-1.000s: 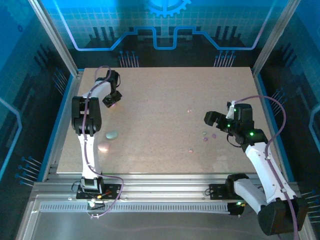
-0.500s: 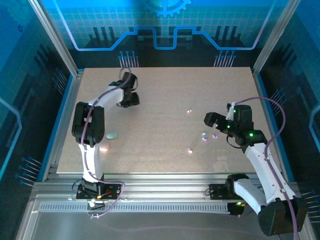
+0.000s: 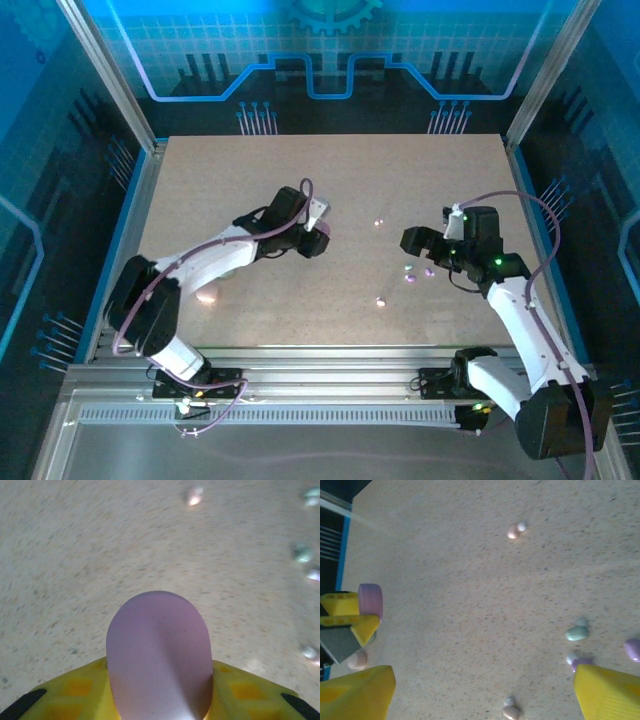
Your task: Insert wireless bluetooth earbuds into charging case
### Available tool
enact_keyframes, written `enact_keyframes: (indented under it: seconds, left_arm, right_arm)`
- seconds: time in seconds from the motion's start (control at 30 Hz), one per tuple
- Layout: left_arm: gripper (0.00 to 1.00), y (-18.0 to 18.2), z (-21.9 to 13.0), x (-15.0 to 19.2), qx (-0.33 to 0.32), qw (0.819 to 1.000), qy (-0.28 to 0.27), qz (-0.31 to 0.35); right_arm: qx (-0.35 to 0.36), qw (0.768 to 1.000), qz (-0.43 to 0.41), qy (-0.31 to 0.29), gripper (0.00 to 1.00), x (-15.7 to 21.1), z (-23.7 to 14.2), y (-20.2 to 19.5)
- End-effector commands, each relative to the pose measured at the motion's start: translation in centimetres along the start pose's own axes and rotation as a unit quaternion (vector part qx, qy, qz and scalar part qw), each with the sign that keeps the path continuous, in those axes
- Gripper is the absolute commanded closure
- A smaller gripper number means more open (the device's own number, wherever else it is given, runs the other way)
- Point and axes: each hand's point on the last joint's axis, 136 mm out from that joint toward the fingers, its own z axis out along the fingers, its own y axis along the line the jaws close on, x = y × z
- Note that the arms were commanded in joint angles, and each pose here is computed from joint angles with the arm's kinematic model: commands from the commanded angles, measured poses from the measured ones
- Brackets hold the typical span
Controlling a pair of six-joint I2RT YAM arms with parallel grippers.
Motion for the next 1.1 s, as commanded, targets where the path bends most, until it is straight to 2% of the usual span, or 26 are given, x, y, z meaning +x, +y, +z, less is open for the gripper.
enact_keyframes:
  seconds: [0.0,0.1,0.2,0.37,0.77,0.97,1.07]
  left_arm:
    - [0.76,-3.6,-2.2,-1.7,0.066,0.989,-0.07,0.116]
    - [0.74,-6.0,-3.8,-1.5,0.109,0.974,-0.086,0.18]
    - [0.72,-7.6,-4.9,-1.4,0.124,0.959,-0.09,0.237]
    - [0.71,-9.2,-5.8,-1.7,0.138,0.944,-0.09,0.286]
    - [0.68,-10.6,-7.4,-2.6,0.154,0.929,-0.101,0.321]
    - [0.68,-10.6,-7.7,-2.9,0.151,0.927,-0.103,0.326]
    - [0.68,-10.8,-7.8,-2.9,0.152,0.926,-0.105,0.33]
  right_arm:
    - [-0.06,0.998,-0.017,0.017,0.12,-0.2,-0.7,3.0]
    - [-0.103,0.994,-0.024,0.03,0.2,0.0,-1.0,4.7]
    - [-0.135,0.989,-0.025,0.048,0.28,0.3,-1.1,6.4]
    - [-0.178,0.978,-0.06,0.086,0.38,1.1,-0.9,9.7]
    - [-0.229,0.951,-0.085,0.19,0.4,3.8,1.4,14.2]
    - [-0.233,0.943,-0.084,0.222,0.49,4.6,2.4,15.1]
    - [-0.228,0.941,-0.079,0.236,0.5,5.0,2.9,15.0]
